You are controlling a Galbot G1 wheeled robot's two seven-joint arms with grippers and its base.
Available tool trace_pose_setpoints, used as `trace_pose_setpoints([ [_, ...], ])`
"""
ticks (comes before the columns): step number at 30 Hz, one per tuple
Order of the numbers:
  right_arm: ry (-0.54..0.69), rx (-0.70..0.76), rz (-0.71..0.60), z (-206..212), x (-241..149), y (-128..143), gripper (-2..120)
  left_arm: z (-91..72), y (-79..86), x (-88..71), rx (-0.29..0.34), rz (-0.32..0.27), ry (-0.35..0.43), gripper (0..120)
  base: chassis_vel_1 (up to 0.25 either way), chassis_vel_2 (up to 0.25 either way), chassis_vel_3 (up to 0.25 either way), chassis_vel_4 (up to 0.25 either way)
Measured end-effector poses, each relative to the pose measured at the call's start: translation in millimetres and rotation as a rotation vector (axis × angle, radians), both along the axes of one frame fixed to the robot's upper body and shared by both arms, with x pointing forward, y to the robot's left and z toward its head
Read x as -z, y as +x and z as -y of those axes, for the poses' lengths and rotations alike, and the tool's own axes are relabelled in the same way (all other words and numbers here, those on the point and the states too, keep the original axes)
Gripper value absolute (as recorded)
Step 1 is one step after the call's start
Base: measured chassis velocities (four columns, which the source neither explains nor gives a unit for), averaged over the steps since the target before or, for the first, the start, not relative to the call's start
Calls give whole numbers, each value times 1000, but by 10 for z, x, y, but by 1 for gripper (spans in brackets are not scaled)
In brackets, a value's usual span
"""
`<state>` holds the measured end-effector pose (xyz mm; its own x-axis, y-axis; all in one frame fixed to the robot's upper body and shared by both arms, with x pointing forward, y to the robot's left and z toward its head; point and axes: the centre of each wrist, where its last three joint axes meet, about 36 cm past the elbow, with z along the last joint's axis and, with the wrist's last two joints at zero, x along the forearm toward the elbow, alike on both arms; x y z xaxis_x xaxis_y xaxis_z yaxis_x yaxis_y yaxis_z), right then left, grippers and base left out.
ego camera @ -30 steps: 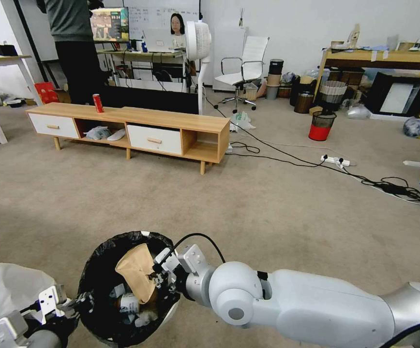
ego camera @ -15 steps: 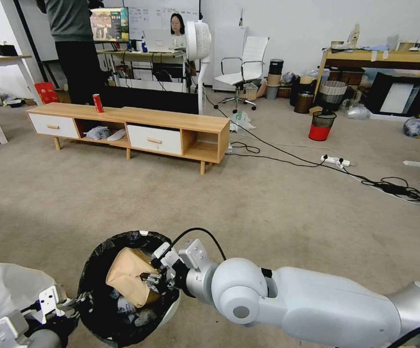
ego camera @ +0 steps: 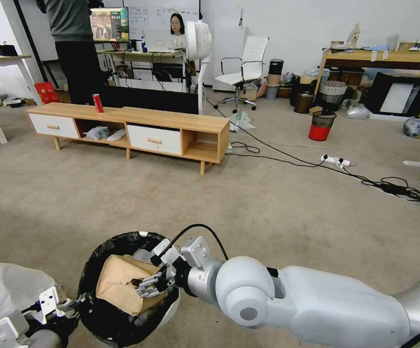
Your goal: Pick up the trash bin and place the garbage on the floor into it.
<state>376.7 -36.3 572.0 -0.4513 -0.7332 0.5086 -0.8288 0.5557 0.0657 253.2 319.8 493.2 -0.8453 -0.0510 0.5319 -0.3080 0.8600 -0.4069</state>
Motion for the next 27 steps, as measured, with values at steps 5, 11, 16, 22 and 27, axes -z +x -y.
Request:
trace_pose_setpoints([
  [5, -8, 11, -3, 10, 52, 13, 100, 4, -1, 3, 0, 0, -3, 2, 0, 0, 0, 0],
  [11, -18, 29, -4, 50, 107, 31, 99, 10, -8, 13, 0, -4, -4, 2, 0, 0, 0, 0],
  [16, -15, 46, -6, 82, 141, 58, 99, 20, -18, 6, 3, -4, -3, 2, 0, 0, 0, 0],
  [22, -8, 63, -16, 98, 197, 76, 99, 25, -18, 16, 5, -7, -4, 2, 0, 0, 0, 0],
  [27, -24, 79, -20, 106, 226, 85, 99, 27, -5, 41, 6, -11, -5, 2, 0, 0, 0, 0],
])
